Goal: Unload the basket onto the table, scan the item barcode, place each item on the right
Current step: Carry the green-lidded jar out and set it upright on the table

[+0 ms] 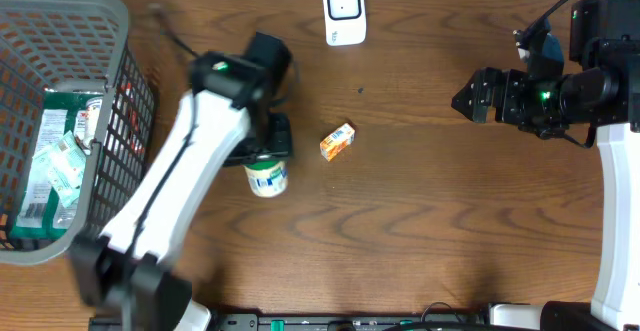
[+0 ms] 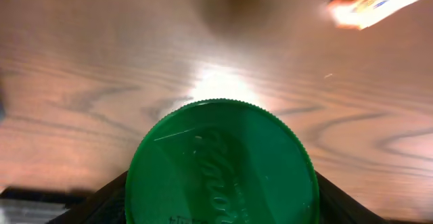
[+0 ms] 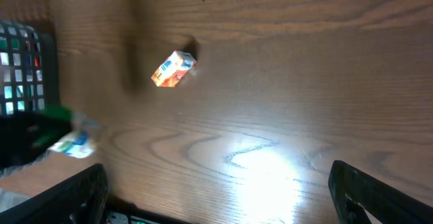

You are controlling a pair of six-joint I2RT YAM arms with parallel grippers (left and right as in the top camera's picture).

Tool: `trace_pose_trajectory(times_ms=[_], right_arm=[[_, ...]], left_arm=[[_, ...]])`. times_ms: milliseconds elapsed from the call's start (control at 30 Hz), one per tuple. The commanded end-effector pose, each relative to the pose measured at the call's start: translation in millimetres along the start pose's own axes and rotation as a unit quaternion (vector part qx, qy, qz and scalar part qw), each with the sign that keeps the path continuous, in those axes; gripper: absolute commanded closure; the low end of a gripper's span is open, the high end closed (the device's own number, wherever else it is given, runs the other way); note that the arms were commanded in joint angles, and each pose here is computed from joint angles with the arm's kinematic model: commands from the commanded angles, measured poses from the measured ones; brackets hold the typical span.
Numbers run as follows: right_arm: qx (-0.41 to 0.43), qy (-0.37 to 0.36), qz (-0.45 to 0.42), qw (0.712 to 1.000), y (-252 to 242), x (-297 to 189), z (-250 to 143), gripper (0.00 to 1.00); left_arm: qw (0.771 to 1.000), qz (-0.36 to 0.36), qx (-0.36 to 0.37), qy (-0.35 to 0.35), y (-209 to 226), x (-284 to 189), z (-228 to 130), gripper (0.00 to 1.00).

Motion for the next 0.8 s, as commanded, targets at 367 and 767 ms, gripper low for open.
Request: trace_pose_trajectory(times_ms=[367, 767], right_arm=[[-0.003, -0.006, 0.006, 1.0, 6.1, -2.7, 2.3, 0.01], [-0.003, -0.006, 0.006, 1.0, 6.0, -2.7, 2.3, 0.01]], left_arm=[[0.985, 0.119, 0.016, 0.121, -8.9, 108.2, 14.2, 0.5], [0.986, 0.108, 0.024, 0.127, -17.7, 127.3, 19.5, 0.39]])
Point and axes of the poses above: each gripper's point midway between its finger pads, its own x axis out along the fingers, its own y axis along the line the jaws close on, z = x × y, the point moved 4 cm from there along -x, back along the fingers, and after that the axes turned 12 degrees about -x, right-handed, at the moved point
